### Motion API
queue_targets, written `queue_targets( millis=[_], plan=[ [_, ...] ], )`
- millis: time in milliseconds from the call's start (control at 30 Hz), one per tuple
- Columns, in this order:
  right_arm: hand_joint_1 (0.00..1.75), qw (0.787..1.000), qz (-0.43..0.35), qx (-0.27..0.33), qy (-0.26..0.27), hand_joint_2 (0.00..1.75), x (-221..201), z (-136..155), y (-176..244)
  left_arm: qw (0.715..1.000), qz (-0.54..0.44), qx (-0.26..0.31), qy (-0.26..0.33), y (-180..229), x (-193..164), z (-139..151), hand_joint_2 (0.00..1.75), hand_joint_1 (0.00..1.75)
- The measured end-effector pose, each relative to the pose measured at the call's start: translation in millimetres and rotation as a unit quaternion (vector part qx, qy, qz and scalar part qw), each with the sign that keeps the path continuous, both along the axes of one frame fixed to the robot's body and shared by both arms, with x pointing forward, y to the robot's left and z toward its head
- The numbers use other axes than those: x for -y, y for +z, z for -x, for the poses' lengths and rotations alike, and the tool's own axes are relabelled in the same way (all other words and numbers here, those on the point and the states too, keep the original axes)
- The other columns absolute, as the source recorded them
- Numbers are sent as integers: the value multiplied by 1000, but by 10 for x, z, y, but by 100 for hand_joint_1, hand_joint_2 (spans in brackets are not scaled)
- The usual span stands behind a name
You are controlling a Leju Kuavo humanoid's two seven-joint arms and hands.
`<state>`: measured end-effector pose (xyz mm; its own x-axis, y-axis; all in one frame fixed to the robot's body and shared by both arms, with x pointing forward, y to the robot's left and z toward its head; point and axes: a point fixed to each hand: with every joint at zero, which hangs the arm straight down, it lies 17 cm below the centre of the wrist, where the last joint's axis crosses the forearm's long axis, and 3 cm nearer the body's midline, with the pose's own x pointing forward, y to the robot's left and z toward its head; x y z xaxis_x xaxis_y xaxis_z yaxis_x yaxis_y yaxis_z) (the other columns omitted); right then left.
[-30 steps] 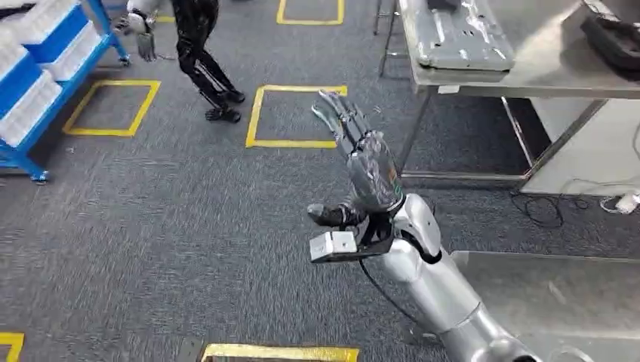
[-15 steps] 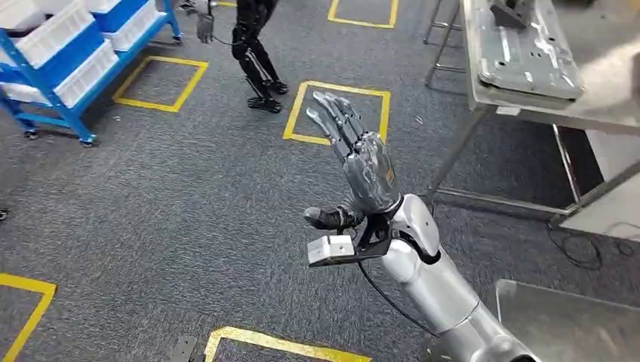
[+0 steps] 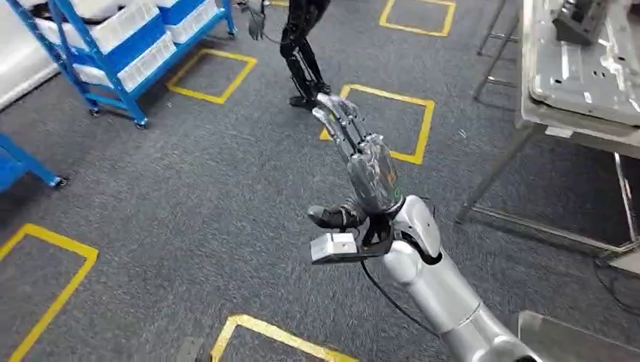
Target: Take the parts from the cabinet and place them on the table.
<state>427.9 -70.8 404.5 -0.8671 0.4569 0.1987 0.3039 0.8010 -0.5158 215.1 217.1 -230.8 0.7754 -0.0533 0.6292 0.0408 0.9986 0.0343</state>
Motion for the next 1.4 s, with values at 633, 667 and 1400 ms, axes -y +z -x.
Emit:
queue_targets(
  millis=[633, 667, 1400],
  plan=[
    [0, 1000, -1, -9, -1, 0, 37, -1, -91, 1000, -4, 1, 4, -1, -23, -2, 0, 0],
    [0, 1000, -1, -8, -1, 0, 37, -2, -85, 1000, -3, 1, 4, 0, -20, -3, 0, 0],
    [0, 1000, -3, 1, 0, 0, 33, 4, 2, 1000, -9, 1, 1, 1, -39, -19, 0, 0]
  ],
)
